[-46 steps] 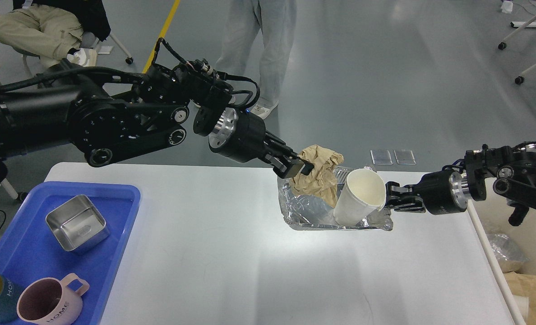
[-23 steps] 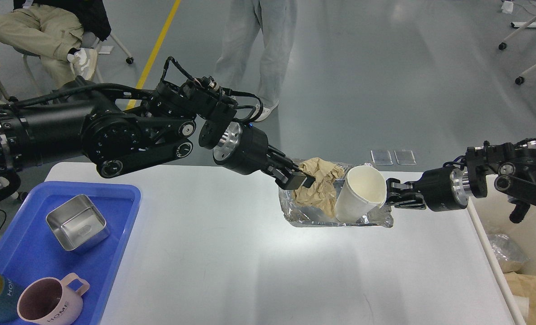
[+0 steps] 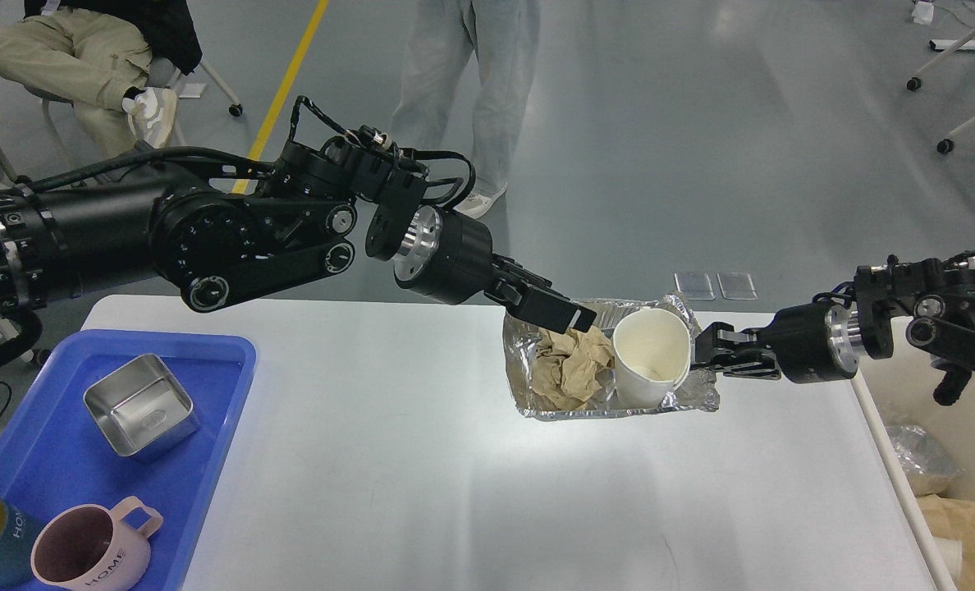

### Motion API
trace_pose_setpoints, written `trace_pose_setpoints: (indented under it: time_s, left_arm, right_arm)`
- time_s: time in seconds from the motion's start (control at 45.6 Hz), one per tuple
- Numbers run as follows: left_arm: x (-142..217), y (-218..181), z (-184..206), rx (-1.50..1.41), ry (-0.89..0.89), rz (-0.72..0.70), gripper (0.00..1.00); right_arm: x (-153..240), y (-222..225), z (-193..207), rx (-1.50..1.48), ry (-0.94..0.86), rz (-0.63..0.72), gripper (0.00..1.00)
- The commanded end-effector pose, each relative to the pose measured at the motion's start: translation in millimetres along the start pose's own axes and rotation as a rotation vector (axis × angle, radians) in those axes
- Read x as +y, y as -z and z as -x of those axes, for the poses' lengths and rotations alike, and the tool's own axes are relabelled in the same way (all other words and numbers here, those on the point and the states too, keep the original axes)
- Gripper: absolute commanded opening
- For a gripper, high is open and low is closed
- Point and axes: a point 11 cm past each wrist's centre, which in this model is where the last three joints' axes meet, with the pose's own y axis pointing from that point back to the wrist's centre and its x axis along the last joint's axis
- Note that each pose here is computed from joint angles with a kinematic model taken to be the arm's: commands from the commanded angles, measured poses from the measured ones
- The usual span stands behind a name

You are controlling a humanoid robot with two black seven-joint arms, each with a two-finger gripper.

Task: Tidy desktop
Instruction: 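Drop the crumpled paper into the foil tray by opening the left gripper, then carry the foil tray with the right gripper into the white bin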

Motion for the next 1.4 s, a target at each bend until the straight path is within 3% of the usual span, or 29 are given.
trace_pose_setpoints:
  time_s: [0.0, 0.373, 0.68, 1.009, 1.381]
  left_arm:
    - [1.1, -1.3, -3.8, 0.003, -0.014, 0.006, 0.88]
    - [17.4, 5.2, -28.3, 0.074, -0.128, 0.015, 0.89]
    - [60.0, 43.1, -46.6, 0.202, -0.397, -0.017, 0.89]
    - [113.5, 103.2, -22.7, 0.452, -0.675, -0.085, 0.89]
    - [150.0, 139.0, 1.6, 0.602, -0.929, -0.119, 0.89]
  right_arm:
    - [1.8, -2.2, 0.0, -0.004, -0.003, 0.004, 0.0]
    - [20.0, -20.2, 0.8, -0.064, -0.037, 0.031, 0.0]
    - [64.5, -60.6, 4.2, -0.155, -0.117, 0.113, 0.0]
    - [131.1, -111.6, 7.9, -0.304, -0.288, 0.214, 0.0]
    - [190.3, -174.7, 23.9, -0.526, -0.504, 0.309, 0.0]
